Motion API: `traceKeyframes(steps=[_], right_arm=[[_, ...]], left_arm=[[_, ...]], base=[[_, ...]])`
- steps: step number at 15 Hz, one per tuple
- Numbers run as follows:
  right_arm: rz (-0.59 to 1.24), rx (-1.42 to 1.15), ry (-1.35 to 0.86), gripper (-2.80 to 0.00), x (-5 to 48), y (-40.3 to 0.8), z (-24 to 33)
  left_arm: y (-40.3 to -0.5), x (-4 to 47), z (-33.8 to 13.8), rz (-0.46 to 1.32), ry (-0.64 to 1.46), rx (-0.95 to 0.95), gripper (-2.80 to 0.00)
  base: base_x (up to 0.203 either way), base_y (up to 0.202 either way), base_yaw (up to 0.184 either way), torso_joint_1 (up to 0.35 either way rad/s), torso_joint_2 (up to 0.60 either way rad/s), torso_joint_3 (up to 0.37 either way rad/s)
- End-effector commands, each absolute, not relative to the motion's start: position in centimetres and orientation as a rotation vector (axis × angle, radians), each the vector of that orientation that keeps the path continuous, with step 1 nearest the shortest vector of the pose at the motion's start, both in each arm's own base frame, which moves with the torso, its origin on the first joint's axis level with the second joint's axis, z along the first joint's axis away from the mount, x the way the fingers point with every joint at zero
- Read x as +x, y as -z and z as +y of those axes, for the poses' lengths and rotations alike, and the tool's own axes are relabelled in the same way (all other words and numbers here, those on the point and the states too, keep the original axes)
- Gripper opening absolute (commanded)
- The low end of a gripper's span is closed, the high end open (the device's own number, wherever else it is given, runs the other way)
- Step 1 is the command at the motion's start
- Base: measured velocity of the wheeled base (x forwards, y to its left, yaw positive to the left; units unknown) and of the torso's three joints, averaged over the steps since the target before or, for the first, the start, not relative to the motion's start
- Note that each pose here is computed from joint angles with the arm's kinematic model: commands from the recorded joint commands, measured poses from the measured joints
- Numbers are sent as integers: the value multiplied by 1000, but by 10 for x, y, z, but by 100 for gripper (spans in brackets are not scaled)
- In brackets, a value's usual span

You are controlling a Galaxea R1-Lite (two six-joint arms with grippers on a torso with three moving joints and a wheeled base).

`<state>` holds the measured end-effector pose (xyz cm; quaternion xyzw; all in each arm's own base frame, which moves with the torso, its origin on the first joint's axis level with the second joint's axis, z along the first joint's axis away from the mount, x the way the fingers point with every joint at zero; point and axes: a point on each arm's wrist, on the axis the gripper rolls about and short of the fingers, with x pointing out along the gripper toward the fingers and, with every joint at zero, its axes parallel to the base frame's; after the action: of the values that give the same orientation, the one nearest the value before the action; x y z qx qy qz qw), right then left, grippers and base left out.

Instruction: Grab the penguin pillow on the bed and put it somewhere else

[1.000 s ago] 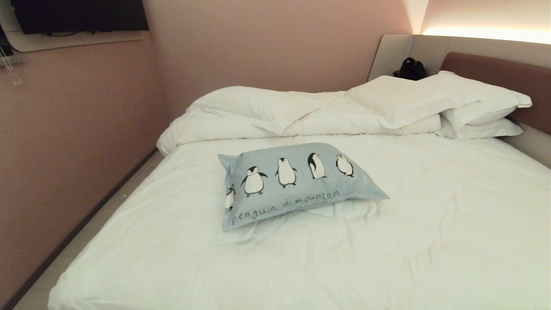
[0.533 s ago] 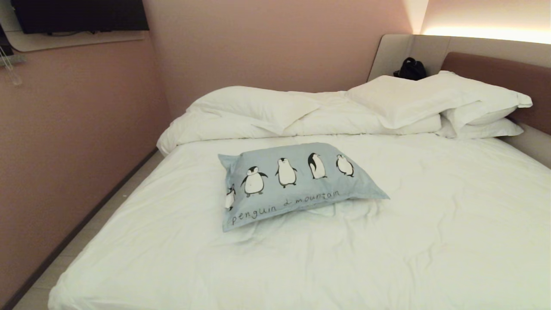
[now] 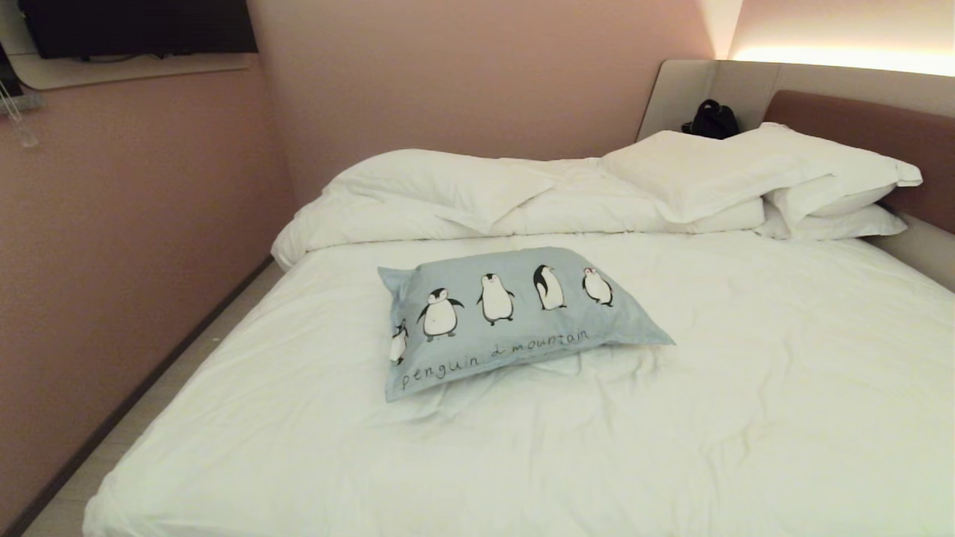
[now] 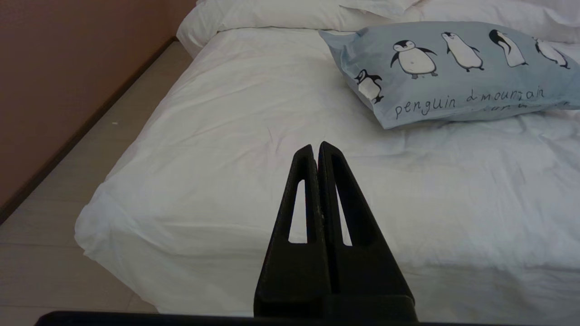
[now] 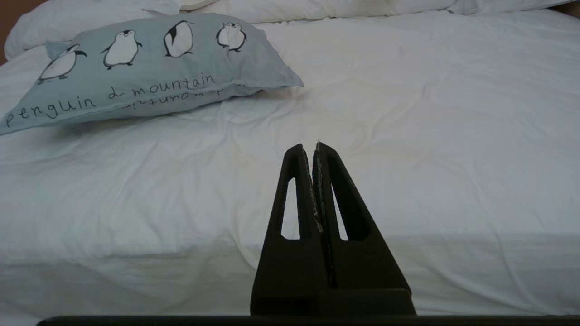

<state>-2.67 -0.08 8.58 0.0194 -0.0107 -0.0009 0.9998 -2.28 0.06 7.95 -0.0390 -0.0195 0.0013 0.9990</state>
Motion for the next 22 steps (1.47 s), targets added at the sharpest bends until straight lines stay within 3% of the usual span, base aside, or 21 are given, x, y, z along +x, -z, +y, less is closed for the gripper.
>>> traceKeyframes(steps=[1,22], right_arm=[[-18,41,1,-280,-23,-79,-1],[-5,52,-3,-280,-23,-76,-1]], left_arm=[[-80,-23,1,-40,-3,-79,-280],[-80,-23,1,-40,-3,-79,-280]], base=[[0,0,0,0,0,0],[0,0,0,0,0,0]])
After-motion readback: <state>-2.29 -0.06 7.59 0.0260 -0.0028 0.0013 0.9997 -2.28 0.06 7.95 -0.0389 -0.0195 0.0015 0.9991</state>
